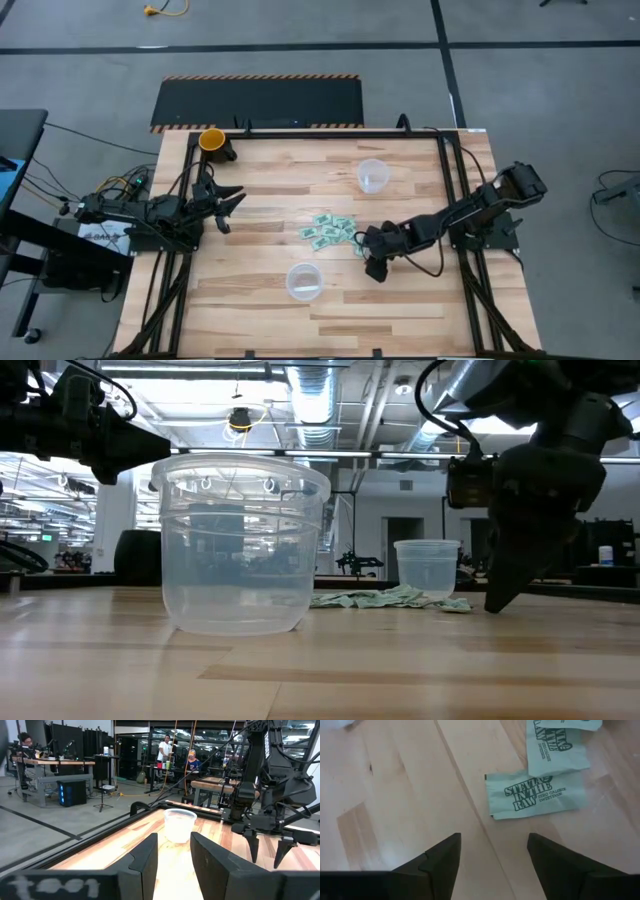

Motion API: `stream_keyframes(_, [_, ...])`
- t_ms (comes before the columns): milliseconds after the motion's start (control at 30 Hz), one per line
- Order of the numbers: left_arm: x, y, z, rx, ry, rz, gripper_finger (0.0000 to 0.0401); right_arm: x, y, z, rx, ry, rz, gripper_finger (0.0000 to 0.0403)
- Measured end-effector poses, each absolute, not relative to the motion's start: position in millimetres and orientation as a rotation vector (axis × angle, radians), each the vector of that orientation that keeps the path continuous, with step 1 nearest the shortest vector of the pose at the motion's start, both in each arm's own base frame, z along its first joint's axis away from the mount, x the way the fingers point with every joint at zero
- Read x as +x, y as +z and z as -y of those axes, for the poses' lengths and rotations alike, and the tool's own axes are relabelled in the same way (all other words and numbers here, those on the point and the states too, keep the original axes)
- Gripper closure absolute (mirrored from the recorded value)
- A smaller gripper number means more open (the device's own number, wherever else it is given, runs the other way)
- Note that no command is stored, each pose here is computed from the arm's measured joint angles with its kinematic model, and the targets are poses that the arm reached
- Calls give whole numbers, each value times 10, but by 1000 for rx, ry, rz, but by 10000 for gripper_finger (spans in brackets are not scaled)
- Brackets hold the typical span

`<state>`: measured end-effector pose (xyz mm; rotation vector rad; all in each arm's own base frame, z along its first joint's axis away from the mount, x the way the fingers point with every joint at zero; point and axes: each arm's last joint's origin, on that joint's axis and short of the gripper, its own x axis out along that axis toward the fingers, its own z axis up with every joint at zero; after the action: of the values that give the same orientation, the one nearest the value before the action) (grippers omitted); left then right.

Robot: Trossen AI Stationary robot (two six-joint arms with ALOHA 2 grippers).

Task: Pick and place Stevia / Truvia into bins
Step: Put the stevia packet into the top transparent container

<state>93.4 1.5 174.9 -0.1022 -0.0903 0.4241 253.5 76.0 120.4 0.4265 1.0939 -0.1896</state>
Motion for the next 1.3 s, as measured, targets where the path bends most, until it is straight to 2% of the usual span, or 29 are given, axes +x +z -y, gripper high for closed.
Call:
stream_keyframes(367, [934, 1747, -15, -102, 424, 90, 297, 2564, 1215, -630, 358, -252, -1053, 179])
stream_keyframes(1033, [934, 1748, -15, -102, 424, 90, 297, 2640, 1242, -573, 294, -208, -988, 181])
stream_keyframes(1300, [934, 1749, -15, -102, 425, 90, 297, 2640, 1246, -575, 296, -206, -987, 226])
